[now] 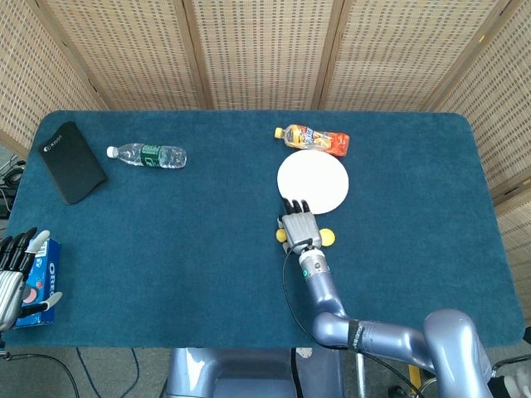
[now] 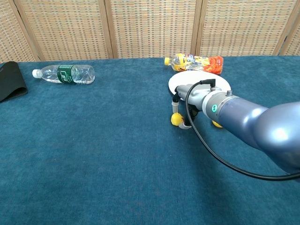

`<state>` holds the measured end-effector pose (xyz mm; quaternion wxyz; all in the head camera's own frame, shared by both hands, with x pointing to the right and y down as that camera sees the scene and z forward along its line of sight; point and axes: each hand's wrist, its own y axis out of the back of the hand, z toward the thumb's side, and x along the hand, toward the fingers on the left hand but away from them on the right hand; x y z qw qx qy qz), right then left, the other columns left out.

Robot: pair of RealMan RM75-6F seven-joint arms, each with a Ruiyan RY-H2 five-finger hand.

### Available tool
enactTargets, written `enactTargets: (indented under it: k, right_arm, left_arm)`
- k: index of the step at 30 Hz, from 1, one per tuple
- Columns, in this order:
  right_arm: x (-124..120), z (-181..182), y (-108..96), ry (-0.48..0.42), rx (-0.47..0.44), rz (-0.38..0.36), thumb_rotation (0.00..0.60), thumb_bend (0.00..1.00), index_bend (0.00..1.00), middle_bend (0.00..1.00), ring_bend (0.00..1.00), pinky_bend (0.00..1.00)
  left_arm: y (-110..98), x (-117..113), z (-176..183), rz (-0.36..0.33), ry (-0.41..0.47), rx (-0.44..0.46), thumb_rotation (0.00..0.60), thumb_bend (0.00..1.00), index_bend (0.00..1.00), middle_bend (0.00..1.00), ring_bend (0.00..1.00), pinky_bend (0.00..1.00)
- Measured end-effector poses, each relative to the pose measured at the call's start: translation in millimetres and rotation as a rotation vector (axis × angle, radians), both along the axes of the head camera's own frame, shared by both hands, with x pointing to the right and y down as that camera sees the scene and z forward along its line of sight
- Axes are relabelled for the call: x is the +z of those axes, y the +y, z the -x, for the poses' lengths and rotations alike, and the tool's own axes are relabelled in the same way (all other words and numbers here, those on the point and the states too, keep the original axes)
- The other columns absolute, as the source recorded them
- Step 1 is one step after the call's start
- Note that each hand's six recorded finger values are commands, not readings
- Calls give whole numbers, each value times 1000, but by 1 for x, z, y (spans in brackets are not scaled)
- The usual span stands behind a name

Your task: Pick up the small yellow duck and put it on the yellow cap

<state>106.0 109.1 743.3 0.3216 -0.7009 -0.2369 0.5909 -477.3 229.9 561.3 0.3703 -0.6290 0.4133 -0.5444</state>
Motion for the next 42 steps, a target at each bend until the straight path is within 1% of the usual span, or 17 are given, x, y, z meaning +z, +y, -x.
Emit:
enactTargets:
  k: [11,17,22,27,31,36,42]
  right_arm:
    - [2,2,-2,3,-6,3,600,295,474,21,0,0]
    - [-6,4,-6,-7,-10,-15,600,296,478,24,0,0]
    - [-20,0,-13,-15,-4,-43,600,296,478,25,0,0]
    - [-36,-16,-21,-7,12,-78,600,296,478,24,0,0]
    - [-48,-35,-21,-1,27,-96,600,295,478,24,0,0]
    - [-55,-61,-13,3,60,-92,600,294,479,24,0,0]
    - [-55,-82,0,-4,87,-67,600,293,479,24,0,0]
  left_arm:
    - [0,2,1,10,-1,-2,600,124,0,0,0,0]
    - [0,2,0,11,-1,0,600,125,0,0,0,0]
    - [1,2,0,10,0,1,600,123,0,0,0,0]
    - [1,0,-1,4,1,4,600,124,0,0,0,0]
    - [3,-3,-4,-6,2,13,600,125,0,0,0,0]
    - [4,-4,-7,-7,1,24,600,124,0,0,0,0]
    - [6,-7,-11,-21,-6,36,600,126,0,0,0,0]
